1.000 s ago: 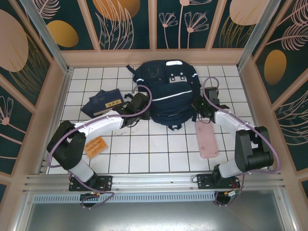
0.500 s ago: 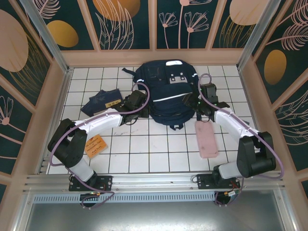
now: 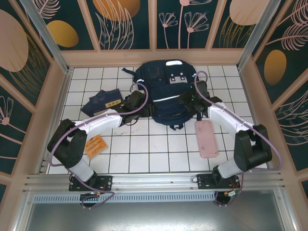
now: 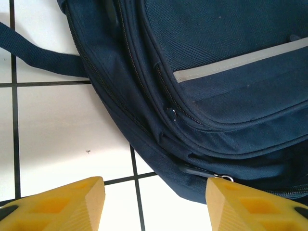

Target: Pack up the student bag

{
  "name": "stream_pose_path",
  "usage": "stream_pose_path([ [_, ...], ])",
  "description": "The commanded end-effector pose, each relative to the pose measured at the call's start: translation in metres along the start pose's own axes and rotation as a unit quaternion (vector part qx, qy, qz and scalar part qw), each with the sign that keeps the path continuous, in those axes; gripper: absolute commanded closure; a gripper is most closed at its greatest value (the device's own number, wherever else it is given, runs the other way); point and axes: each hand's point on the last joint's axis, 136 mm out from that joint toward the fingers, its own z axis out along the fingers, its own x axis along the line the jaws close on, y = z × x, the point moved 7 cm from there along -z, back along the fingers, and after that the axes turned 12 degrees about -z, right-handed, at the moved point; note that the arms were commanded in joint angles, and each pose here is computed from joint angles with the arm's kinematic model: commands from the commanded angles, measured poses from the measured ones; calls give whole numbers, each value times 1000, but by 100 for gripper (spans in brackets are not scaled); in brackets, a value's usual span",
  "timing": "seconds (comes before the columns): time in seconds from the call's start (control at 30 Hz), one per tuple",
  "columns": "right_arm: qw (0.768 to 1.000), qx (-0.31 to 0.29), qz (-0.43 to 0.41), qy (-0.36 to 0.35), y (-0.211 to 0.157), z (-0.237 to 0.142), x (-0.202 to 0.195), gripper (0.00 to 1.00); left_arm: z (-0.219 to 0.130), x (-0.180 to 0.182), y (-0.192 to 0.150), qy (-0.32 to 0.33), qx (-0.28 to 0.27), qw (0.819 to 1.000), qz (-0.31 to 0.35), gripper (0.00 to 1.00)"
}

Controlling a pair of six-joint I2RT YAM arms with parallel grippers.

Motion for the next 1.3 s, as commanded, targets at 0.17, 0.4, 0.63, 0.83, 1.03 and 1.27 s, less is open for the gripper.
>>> stream_pose_path([
  [0.17,987,48,140,66,-18,31,32,48,-13,4,6,6,-36,999,-22,37],
  [0.4,969,63,236,26,-35,46,32,48,-17,9,5,13,-46,999,-21,37],
  [0.63,962,65,264,1,-35,58,25,48,-19,11,6,16,-53,998,-18,37],
  [0.83,962,67,263,-13,-30,78,29,53,-20,10,7,13,-52,998,-14,36],
  [1.03,966,58,253,-9,-25,86,33,71,-23,8,7,5,-49,999,-11,36],
  [1.27,979,5,197,44,-4,51,51,94,-22,8,-3,-23,-26,999,13,36],
])
